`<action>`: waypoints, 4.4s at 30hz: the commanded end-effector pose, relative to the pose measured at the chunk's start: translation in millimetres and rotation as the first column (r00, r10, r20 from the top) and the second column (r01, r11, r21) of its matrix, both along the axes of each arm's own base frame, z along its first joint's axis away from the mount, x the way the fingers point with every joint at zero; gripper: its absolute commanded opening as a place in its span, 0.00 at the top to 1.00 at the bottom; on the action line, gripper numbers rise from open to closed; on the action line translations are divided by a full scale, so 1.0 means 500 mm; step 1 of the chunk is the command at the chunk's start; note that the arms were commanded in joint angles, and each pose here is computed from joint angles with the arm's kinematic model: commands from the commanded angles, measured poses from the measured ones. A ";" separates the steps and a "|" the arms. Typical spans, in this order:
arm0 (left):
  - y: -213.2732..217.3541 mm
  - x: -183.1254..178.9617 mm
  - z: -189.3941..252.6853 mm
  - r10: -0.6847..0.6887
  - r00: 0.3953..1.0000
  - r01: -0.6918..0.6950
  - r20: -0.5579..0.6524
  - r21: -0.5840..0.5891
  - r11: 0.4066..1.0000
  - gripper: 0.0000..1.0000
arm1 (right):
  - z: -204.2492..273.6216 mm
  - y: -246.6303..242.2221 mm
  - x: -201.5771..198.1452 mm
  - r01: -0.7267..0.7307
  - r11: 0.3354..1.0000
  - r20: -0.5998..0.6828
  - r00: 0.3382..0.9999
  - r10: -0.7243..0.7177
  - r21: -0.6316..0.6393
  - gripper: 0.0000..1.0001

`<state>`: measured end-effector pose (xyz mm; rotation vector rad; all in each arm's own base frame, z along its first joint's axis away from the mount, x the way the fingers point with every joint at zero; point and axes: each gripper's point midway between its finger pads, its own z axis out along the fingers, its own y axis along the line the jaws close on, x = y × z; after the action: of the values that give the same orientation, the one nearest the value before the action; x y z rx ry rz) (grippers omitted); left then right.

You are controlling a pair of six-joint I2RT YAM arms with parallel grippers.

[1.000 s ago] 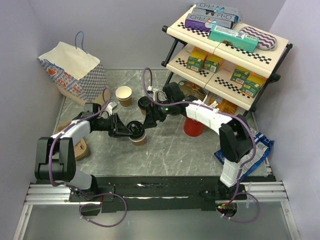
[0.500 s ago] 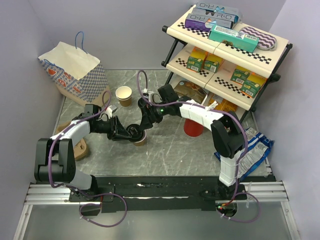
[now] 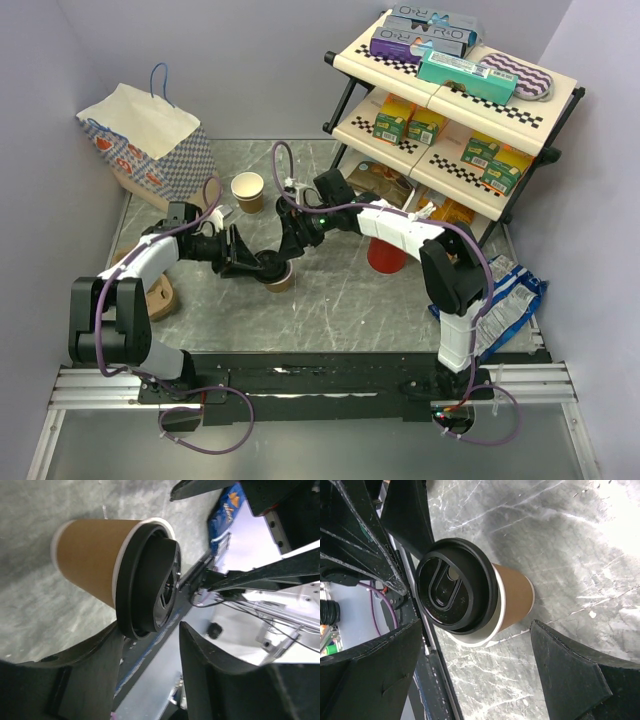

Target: Pack the takeout coffee

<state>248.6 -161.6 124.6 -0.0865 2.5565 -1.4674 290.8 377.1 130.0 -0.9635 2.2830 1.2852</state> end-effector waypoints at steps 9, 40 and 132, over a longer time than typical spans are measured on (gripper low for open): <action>0.022 0.037 0.010 -0.012 0.992 -0.007 0.123 0.156 0.988 0.44 | 0.015 0.027 0.016 0.011 1.000 0.022 1.000 -0.011 0.007 0.07; -0.016 0.066 -0.018 -0.140 0.974 0.081 0.177 0.303 0.949 0.41 | -0.025 0.009 0.014 0.045 0.997 0.002 0.999 -0.045 -0.060 0.07; 0.015 0.066 -0.235 0.098 0.957 -0.025 -0.273 0.257 0.966 0.50 | -0.198 -0.055 -0.033 0.134 0.988 -0.429 0.890 -0.153 -0.074 0.39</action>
<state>273.1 -184.1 85.6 -0.2457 2.7282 -1.6622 279.2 360.8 82.8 -0.5558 2.5201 1.7854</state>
